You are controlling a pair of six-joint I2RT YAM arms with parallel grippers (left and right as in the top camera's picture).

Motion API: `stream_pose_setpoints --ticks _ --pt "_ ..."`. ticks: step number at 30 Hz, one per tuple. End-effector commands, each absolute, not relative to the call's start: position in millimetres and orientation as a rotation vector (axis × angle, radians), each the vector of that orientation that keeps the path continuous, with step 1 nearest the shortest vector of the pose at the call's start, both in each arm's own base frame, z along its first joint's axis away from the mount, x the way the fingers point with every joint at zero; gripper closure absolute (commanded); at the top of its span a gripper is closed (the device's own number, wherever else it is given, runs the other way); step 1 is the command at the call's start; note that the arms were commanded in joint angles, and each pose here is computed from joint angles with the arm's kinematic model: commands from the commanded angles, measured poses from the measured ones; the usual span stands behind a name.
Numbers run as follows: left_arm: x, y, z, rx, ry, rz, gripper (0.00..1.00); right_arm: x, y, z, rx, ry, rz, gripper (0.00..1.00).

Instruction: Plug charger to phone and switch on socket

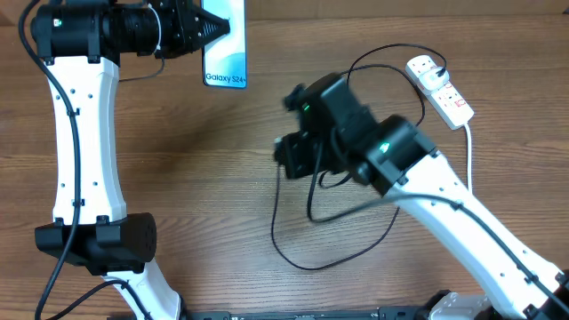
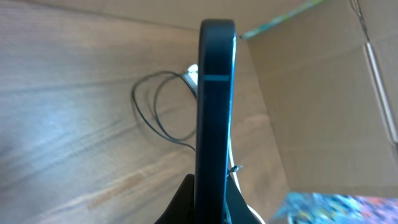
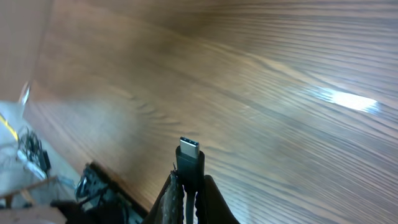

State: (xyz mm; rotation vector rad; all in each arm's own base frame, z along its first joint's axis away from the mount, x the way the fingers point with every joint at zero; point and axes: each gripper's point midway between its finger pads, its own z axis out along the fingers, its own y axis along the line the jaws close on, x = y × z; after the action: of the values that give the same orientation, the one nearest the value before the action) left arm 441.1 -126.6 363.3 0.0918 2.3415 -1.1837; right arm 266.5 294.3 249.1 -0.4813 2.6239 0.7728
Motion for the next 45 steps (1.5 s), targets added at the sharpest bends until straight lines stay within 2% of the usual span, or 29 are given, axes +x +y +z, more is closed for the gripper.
stream_pose_setpoints --ticks 1,9,15,26,41,45 --pt "427.9 -139.9 374.8 0.134 2.322 -1.283 0.96 263.1 296.5 262.3 -0.483 2.558 0.702 0.96" --pt "414.5 -154.9 359.8 0.223 2.392 -1.219 0.96 266.5 301.6 271.1 -0.448 2.525 0.700 0.96" --pt "410.8 -173.3 351.2 0.285 2.415 -1.243 0.96 263.7 312.4 302.9 -0.473 2.461 0.806 0.96" --pt "402.9 -187.3 365.8 0.390 2.321 -1.406 0.96 262.3 322.9 315.0 -0.446 2.445 0.957 0.96" --pt "400.3 -188.5 367.6 0.414 2.307 -1.423 0.96 278.9 309.3 317.2 -0.353 2.450 0.966 0.96" --pt "413.9 -176.6 357.6 0.367 2.342 -1.294 0.96 283.6 299.7 309.4 -0.313 2.473 0.881 0.96"
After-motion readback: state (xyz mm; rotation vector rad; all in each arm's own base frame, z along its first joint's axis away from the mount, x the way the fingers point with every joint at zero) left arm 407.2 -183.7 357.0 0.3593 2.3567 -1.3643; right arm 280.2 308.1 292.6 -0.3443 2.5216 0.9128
